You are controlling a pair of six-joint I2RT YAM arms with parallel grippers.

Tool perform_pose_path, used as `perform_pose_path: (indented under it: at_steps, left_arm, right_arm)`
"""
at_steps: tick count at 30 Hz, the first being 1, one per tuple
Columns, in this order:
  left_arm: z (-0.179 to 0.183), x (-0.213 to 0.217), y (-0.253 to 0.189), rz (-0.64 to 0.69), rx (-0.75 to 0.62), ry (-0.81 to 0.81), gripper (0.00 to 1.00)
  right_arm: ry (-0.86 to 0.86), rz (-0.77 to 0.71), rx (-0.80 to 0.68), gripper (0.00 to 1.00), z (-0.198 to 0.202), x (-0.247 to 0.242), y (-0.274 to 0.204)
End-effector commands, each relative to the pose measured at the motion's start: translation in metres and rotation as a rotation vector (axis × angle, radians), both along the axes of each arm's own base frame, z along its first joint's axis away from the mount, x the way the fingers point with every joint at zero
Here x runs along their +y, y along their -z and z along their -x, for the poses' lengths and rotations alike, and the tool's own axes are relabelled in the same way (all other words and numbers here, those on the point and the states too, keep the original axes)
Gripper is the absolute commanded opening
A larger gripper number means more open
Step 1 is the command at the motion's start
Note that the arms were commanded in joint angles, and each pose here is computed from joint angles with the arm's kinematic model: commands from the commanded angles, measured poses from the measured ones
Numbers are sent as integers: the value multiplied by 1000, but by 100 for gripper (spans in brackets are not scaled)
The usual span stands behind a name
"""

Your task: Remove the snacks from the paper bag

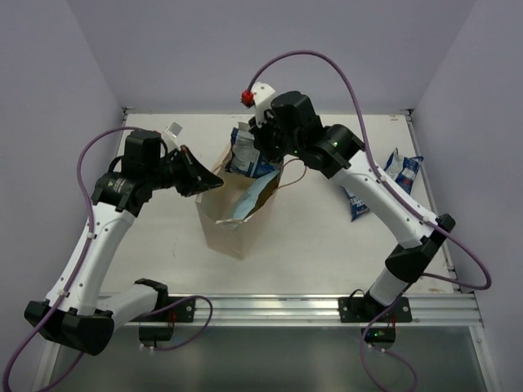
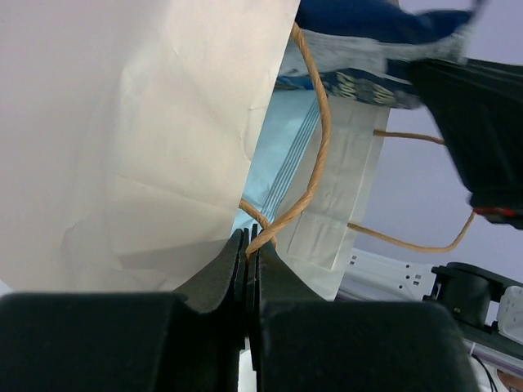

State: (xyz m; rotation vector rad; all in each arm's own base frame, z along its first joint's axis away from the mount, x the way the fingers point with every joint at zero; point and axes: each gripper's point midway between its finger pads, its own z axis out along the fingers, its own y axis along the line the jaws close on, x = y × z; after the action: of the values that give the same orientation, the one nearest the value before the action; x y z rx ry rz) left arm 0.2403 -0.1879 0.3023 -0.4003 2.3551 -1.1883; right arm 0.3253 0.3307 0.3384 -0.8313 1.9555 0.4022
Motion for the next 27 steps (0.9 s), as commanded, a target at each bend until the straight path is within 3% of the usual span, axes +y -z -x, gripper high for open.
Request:
perform_pose_path:
  at_steps: [1, 8, 16, 22, 23, 27]
  left_arm:
    - [-10, 2, 1, -6, -34, -21, 0]
    - [-5, 3, 5, -8, -40, -14, 0]
    - [-1, 6, 2, -16, -53, 6, 0]
    - [3, 9, -11, -29, -77, 11, 0]
    - [4, 9, -13, -30, -84, 13, 0]
    - [8, 7, -33, 2, -114, 22, 0]
  right_arm:
    - [65, -121, -57, 0, 20, -27, -65]
    - [256, -334, -253, 0, 37, -89, -183]
    - [624, -475, -502, 0, 54, -198, -260]
    - [792, -204, -507, 0, 47, -232, -206]
    - [786, -138, -471, 0, 41, -225, -179]
    - [800, -118, -283, 0, 42, -216, -103]
